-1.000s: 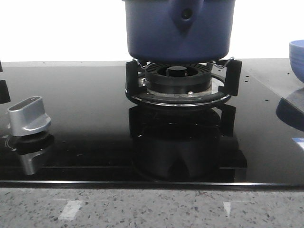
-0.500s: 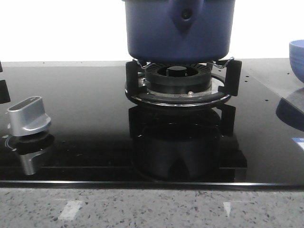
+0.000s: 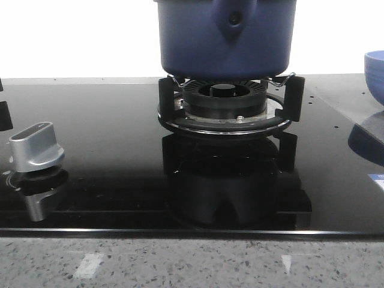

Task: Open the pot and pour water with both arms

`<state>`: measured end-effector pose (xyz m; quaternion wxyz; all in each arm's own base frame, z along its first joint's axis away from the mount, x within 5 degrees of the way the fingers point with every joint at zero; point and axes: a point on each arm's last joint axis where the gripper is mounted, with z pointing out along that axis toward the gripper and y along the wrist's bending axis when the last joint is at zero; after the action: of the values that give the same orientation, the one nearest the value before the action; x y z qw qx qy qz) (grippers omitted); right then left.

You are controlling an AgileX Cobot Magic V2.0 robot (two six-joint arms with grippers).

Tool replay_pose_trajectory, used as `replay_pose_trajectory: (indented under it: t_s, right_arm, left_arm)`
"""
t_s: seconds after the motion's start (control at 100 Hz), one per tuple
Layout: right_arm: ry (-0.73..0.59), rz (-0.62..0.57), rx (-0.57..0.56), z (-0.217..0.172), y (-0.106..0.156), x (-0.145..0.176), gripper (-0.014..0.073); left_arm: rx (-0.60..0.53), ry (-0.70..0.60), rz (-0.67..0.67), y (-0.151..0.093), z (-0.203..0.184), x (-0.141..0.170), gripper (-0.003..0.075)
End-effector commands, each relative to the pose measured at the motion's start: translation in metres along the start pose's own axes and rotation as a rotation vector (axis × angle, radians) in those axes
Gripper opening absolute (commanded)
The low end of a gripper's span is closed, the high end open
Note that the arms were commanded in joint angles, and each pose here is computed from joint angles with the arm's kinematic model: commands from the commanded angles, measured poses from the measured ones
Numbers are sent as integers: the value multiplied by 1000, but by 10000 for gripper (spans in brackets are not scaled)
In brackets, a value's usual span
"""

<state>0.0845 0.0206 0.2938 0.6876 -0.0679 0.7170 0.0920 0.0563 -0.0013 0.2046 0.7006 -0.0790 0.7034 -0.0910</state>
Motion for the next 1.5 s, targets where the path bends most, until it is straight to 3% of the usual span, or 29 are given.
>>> replay_pose_trajectory:
  t_s: [0.0,0.93,1.16,1.28,1.49]
  right_arm:
    - [-40,8,27,0,-2,-10,-46]
    - [-42,8,29,0,-2,-10,-46]
    - [-99,-5,176,-1,-16,-13,-46]
    - [-110,-76,244,-1,-22,-3,-46]
    - [-80,-53,236,-11,-20,37,-46]
  left_arm:
    - [7,-1,-16,2,-1,9,-20]
    - [4,6,-16,2,-1,9,-20]
    - [4,6,-16,2,-1,9,-20]
    - [4,6,-16,2,-1,9,-20]
    - [4,6,-16,2,-1,9,-20]
